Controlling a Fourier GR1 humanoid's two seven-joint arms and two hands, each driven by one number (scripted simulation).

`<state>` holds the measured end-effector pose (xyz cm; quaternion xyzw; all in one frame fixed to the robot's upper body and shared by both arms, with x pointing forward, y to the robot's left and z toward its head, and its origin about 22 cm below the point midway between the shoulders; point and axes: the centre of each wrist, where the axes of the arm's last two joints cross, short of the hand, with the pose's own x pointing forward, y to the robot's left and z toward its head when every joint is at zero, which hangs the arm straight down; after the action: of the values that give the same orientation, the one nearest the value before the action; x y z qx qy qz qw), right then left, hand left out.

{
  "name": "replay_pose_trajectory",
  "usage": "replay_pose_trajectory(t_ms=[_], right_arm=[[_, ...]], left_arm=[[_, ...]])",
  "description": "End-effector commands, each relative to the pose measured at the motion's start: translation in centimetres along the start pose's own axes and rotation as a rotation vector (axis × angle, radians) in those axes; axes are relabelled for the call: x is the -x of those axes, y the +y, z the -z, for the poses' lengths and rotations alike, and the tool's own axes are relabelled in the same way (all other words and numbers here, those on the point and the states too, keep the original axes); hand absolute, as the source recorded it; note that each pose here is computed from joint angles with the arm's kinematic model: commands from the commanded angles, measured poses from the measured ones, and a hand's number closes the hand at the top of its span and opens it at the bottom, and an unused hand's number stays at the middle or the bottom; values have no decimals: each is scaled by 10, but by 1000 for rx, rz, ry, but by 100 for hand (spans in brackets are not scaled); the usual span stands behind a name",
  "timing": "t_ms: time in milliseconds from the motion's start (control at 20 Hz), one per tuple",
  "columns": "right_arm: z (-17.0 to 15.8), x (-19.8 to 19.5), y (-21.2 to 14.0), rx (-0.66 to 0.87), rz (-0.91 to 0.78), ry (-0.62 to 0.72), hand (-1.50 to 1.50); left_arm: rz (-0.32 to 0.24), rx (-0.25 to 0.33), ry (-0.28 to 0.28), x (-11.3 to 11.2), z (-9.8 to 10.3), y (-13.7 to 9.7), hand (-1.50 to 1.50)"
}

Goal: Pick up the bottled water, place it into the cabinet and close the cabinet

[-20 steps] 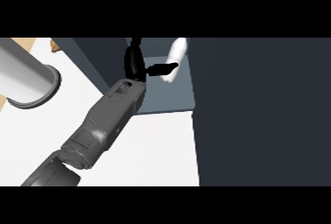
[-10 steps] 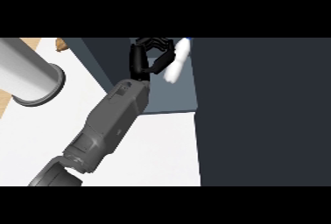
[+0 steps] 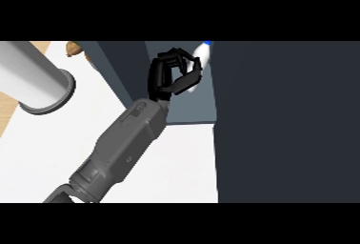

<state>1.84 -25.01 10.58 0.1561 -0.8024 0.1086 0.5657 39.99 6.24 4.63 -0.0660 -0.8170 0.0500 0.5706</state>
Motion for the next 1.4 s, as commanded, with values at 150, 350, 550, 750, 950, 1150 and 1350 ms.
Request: replay_pose_trajectory(t_ms=[150, 350, 550, 750, 950, 1150, 1350], right_arm=[[13, -34, 8, -4, -36, -36, -150], [15, -36, 13, 37, -49, -51, -150], [14, -37, 21, 54, -58, -44, -150], [10, -40, 19, 44, -70, -35, -150], [11, -41, 20, -85, -60, -1, -150], [15, -36, 14, -303, -79, 26, 150], [26, -39, 9, -500, -137, 25, 150]], left_arm=[[-220, 164, 99, -2, -56, -22, -150], [-310, 229, 148, 0, -107, -28, -150], [-279, 179, 162, 6, -163, -8, -150], [-235, 107, 142, -3, -197, 44, -150], [-245, 51, 135, -16, -236, 61, -150], [-258, 59, 123, -21, -264, 98, -150], [-239, 101, 125, -28, -279, 128, -150]])
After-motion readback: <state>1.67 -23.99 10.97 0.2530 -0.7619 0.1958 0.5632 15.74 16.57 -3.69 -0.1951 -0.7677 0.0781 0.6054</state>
